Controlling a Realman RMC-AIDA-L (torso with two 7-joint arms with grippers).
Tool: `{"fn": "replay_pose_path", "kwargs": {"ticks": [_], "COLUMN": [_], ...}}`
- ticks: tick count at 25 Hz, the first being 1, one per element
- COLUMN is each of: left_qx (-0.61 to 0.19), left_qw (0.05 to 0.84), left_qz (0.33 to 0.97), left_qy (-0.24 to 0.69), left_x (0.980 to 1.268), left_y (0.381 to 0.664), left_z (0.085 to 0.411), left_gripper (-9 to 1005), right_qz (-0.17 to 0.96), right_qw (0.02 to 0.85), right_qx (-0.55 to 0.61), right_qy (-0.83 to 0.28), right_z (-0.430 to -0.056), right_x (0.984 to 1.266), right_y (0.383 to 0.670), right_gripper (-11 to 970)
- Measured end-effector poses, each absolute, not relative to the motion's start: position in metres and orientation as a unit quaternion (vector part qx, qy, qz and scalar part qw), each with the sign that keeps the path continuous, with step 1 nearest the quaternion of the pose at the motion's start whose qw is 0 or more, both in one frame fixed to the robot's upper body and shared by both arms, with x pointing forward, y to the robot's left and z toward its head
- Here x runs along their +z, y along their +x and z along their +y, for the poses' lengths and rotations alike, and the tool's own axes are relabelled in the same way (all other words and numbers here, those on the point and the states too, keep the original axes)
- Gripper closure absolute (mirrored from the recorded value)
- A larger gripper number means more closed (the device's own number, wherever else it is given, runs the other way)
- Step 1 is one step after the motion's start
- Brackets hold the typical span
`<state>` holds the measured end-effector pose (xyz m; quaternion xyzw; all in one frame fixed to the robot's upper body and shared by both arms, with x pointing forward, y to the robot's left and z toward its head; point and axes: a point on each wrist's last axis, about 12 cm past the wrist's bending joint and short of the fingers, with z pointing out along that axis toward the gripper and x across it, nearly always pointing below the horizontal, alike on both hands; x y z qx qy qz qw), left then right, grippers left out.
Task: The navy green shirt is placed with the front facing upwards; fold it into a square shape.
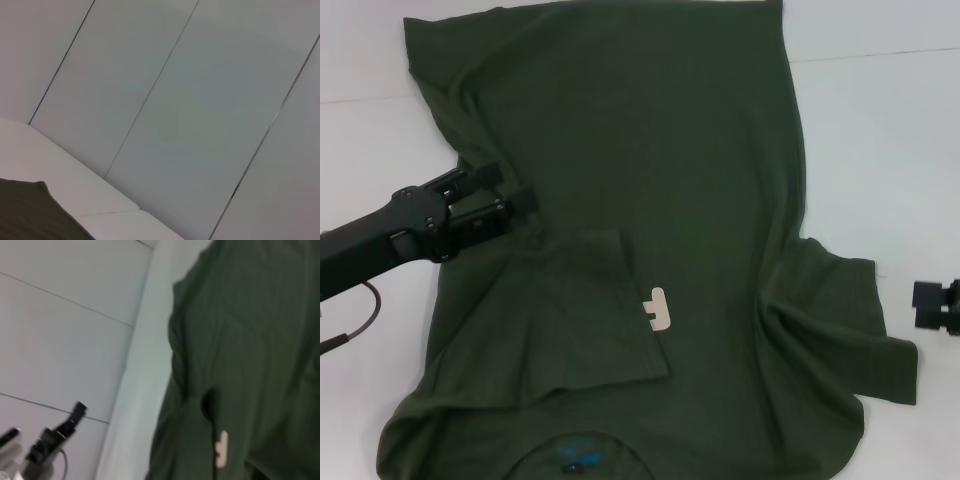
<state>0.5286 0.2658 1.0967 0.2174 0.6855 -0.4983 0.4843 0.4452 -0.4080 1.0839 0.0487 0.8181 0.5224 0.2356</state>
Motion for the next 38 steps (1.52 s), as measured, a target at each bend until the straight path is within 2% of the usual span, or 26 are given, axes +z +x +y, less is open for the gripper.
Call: {"fn": "replay_pose_path", "kwargs": {"ticks": [15,38], "left_qx": [-0.489,-0.486], "left_qw": [0.485,0.486], "left_qz": [0.691,0.693], "left_qy": [0.218,0.218], "left_x": [1.092,1.088], "left_y": [0.529,0.530], "left_z": [0.265,0.262], "left_gripper": [92,92], "right_qz": [0.857,0.865], "right_qw": [0.198,0.212], "right_qx": [0.468,0.445], "right_qy": [0.089,0.097], "right_z": [-0.427,-0.412], "right_x": [1.068,1.051], "right_y": [0.422,0.436], "right_gripper": [32,34]}}
